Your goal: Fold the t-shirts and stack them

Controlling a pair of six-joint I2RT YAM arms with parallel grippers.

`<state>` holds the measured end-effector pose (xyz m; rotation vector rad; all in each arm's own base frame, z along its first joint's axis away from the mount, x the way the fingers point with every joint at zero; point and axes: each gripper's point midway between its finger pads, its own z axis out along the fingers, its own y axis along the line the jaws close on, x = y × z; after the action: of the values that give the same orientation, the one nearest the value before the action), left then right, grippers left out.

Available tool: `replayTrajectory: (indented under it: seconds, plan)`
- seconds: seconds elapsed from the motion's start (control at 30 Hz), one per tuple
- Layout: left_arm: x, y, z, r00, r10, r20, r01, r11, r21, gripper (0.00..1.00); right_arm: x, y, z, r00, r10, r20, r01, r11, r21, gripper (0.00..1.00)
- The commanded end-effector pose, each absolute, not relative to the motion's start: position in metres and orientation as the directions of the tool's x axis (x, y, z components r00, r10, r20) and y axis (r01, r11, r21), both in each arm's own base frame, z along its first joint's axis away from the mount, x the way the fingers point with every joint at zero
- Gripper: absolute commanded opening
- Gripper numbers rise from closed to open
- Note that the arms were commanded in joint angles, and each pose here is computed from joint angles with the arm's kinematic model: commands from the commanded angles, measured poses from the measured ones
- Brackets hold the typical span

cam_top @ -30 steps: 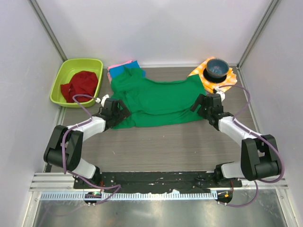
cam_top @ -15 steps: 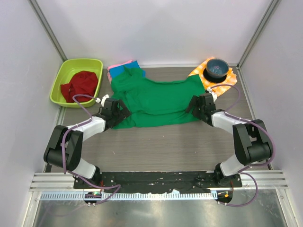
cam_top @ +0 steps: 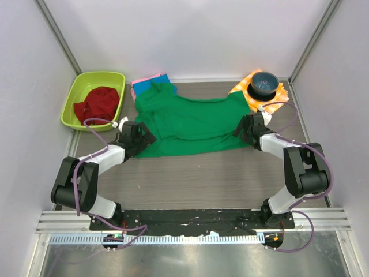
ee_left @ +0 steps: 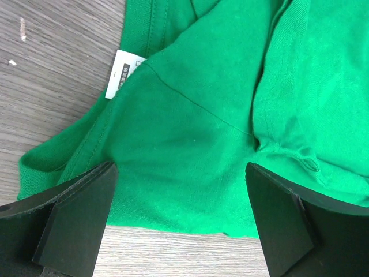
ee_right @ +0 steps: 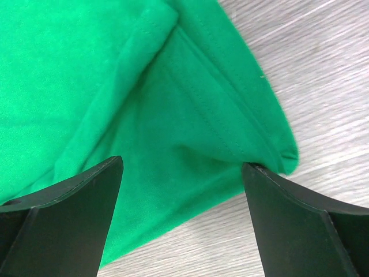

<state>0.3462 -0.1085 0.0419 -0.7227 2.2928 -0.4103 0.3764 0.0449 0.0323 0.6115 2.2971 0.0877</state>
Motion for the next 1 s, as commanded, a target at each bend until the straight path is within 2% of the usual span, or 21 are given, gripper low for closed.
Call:
replayTrajectory:
  seconds: [0.0,0.3,0.7,0.83,0.97]
  plan:
    - [0.32,-0.091,0.018,-0.654,-0.584,-0.481,-0.443,0.811,-0.383,1.0,0.371,0.009,0.037,-0.595,0.422,-0.685,0.488,0.866,0.109,0.91]
    - [0.315,-0.075,0.021,-0.627,-0.591,-0.508,-0.472,0.806,-0.356,1.0,0.357,-0.023,0.038,-0.586,0.416,-0.695,0.579,0.816,0.001,0.91]
    - [0.295,-0.063,0.026,-0.597,-0.622,-0.507,-0.526,0.781,-0.338,1.0,0.314,-0.028,0.036,-0.61,0.438,-0.661,0.605,0.795,-0.031,0.89]
    - [0.281,-0.059,0.036,-0.577,-0.649,-0.496,-0.555,0.757,-0.346,1.0,0.309,-0.024,0.073,-0.536,0.43,-0.727,0.589,0.807,0.043,0.88]
    - [0.278,-0.054,0.072,-0.511,-0.674,-0.533,-0.549,0.733,-0.402,1.0,0.306,-0.015,0.106,-0.5,0.412,-0.762,0.551,0.83,0.087,0.88]
